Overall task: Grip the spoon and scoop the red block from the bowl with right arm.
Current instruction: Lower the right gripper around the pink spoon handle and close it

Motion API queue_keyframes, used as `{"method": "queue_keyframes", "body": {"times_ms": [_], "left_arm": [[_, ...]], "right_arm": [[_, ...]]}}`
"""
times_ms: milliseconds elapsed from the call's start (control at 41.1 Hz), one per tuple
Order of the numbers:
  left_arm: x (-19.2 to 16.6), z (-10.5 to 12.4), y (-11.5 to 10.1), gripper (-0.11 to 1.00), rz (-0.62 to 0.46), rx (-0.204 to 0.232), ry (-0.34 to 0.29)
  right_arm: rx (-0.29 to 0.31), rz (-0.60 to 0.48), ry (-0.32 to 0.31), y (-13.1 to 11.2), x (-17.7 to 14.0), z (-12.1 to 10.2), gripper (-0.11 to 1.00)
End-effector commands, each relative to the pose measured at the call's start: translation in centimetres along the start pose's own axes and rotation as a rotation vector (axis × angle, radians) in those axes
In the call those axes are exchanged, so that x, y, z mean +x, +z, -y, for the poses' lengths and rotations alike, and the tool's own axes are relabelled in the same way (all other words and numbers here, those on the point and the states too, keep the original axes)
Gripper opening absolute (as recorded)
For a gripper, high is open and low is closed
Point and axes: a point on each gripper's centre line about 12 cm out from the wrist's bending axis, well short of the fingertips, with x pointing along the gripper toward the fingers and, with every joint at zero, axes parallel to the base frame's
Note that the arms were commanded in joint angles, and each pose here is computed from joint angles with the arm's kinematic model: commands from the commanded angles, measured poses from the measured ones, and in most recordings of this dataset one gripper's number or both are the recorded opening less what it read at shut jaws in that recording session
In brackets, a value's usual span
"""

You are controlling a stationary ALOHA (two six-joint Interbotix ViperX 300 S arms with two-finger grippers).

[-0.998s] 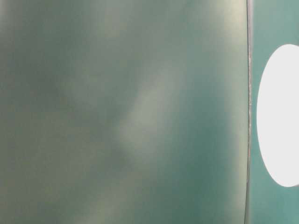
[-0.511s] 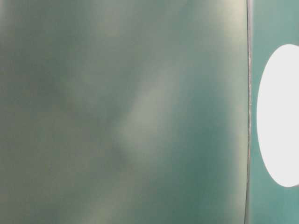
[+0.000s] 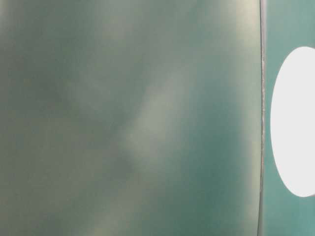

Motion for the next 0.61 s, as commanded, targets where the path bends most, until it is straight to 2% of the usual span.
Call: {"method": "queue_keyframes", "body": {"times_ms": [0, 170, 584], "left_arm": [[0.13, 0.06, 0.59, 0.01, 0.011, 0.001, -0.003], [0.12, 0.03, 0.66, 0.01, 0.012, 0.000, -0.002], [0.13, 0.03, 0.59, 0.01, 0.011, 0.002, -0.001]], "right_arm": [[0.003, 0.024, 0.008, 0.42, 0.04, -0.27, 0.49], [0.002, 0.034, 0.006, 0.52, 0.02, -0.20, 0.43], [-0.001, 0.033, 0.006, 0.49, -0.01, -0.17, 0.43]]}}
